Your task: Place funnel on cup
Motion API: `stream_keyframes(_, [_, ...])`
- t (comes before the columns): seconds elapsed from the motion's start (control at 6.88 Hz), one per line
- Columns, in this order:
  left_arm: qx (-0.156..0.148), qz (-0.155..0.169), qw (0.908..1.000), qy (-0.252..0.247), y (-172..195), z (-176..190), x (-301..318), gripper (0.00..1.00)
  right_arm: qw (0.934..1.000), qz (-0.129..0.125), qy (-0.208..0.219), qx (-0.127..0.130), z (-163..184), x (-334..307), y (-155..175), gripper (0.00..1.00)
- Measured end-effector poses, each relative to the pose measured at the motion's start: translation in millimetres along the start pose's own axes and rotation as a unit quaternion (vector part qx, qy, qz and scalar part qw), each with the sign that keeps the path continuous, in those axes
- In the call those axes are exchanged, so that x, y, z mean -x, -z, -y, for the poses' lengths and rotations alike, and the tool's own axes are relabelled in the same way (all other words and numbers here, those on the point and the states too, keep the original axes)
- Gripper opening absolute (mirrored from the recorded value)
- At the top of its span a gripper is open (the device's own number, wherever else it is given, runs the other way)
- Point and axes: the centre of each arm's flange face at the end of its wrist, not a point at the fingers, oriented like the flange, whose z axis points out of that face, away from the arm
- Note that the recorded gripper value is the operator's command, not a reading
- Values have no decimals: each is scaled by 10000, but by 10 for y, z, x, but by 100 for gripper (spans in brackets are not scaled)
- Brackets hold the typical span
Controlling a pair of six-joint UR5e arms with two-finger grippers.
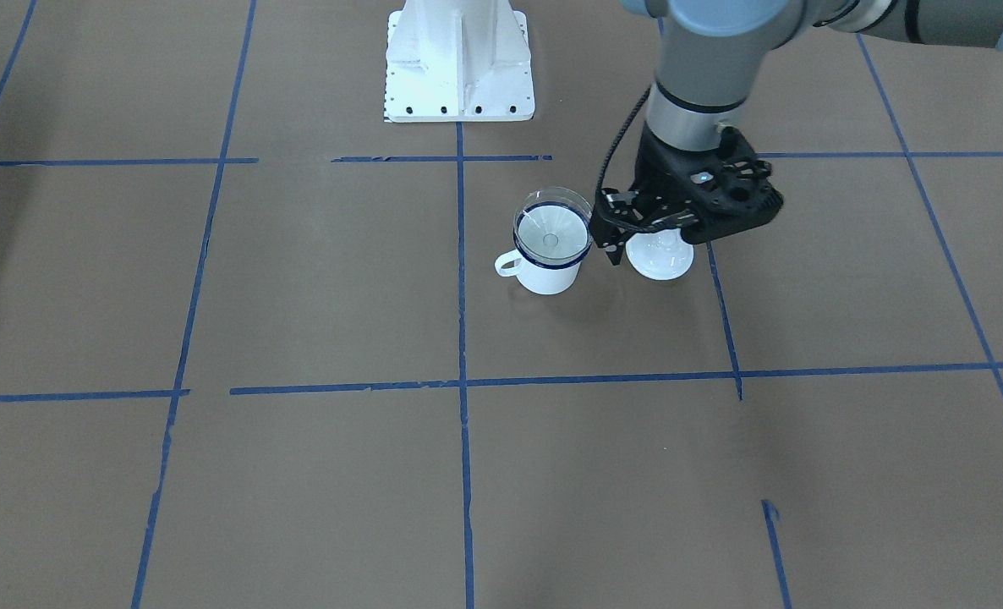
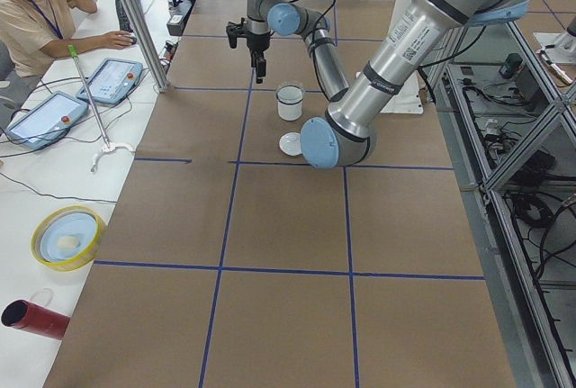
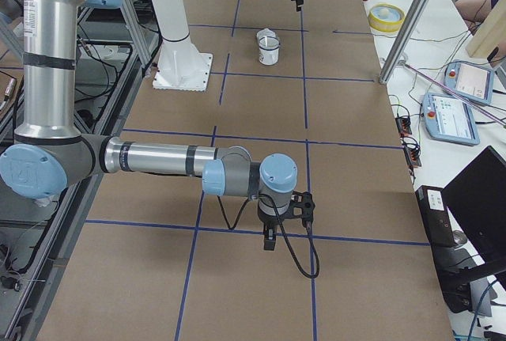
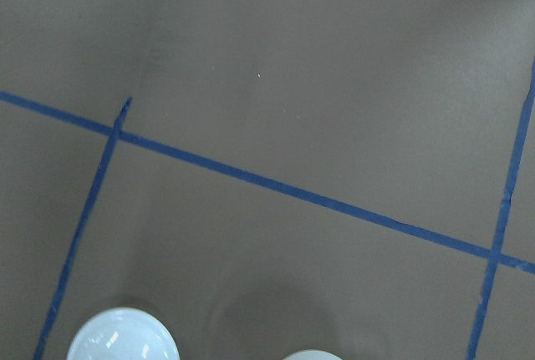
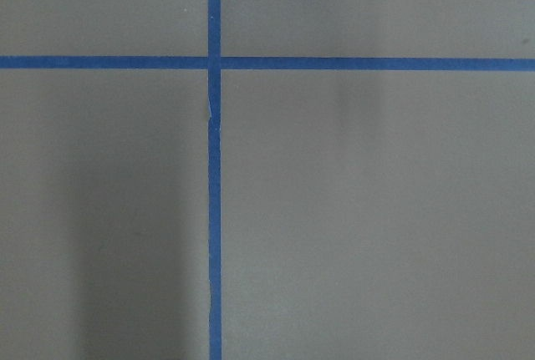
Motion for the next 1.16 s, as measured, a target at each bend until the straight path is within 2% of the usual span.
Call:
stream_keyframes(0.15, [-15,-28,9995,-329,73,372,556,99,10000,0,0,0,0,0,0,100])
stream_keyframes(0.44, [-6,117,9944,-1049,223,1043,1899,99,10000,0,0,0,0,0,0,100])
stream_keyframes(0.73, [173,194,9886,-1480,325,1618,3374,100,10000,0,-2,2,0,-2,-2,100])
stream_keyframes(1.02, [329,249,9861,-1609,364,1961,4607,100,10000,0,-1,1,0,-1,-1,100])
stream_keyframes(1.16, [428,258,9856,-1616,303,1960,5026,100,10000,0,-1,0,0,0,0,100])
